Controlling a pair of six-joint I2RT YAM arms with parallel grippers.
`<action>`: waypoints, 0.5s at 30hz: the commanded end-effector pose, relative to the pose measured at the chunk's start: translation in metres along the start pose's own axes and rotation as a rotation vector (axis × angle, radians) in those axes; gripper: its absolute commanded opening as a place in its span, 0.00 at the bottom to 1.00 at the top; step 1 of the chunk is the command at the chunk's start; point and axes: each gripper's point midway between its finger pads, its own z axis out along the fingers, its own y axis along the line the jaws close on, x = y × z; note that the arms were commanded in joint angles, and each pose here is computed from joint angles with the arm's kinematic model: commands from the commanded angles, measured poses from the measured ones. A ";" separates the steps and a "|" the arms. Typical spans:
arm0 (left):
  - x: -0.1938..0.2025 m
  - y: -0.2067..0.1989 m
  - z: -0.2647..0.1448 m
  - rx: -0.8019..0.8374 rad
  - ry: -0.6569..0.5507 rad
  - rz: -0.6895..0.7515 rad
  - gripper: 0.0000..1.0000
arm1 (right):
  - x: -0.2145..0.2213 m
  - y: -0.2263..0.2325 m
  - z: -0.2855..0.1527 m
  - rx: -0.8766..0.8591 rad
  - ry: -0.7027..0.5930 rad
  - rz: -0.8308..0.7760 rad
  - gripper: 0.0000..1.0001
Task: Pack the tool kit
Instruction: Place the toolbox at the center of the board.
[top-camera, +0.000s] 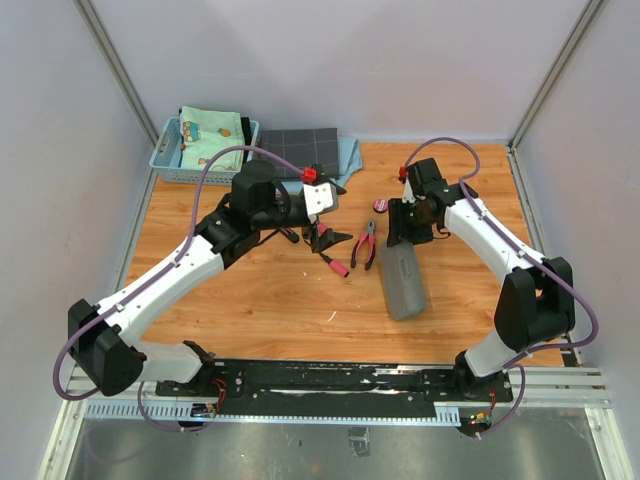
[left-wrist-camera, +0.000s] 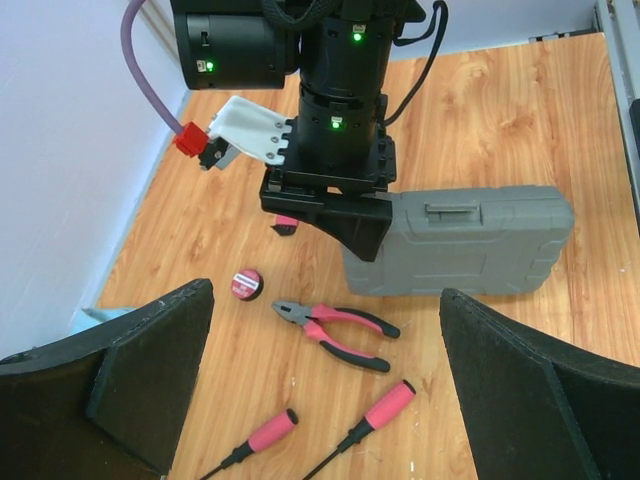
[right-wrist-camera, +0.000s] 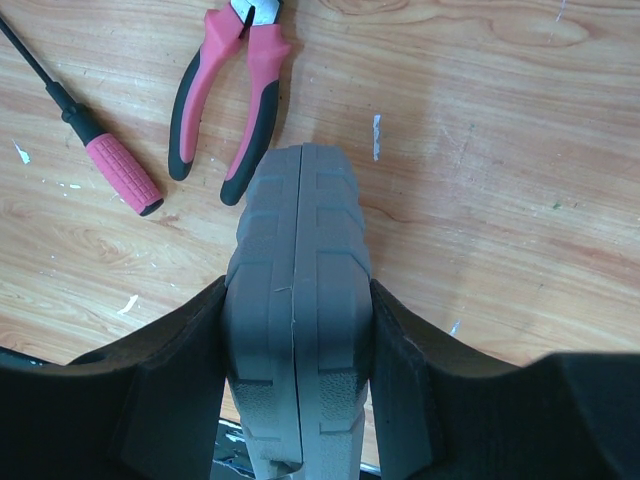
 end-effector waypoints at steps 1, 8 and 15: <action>-0.011 0.000 0.002 0.014 -0.022 0.008 0.99 | -0.008 0.001 -0.008 0.004 -0.011 0.007 0.39; -0.010 0.000 0.004 0.018 -0.022 -0.004 0.99 | -0.021 0.002 -0.019 0.019 -0.052 0.003 0.39; 0.014 -0.017 0.015 0.077 0.031 -0.047 0.99 | -0.023 -0.004 -0.014 0.084 -0.021 -0.005 0.39</action>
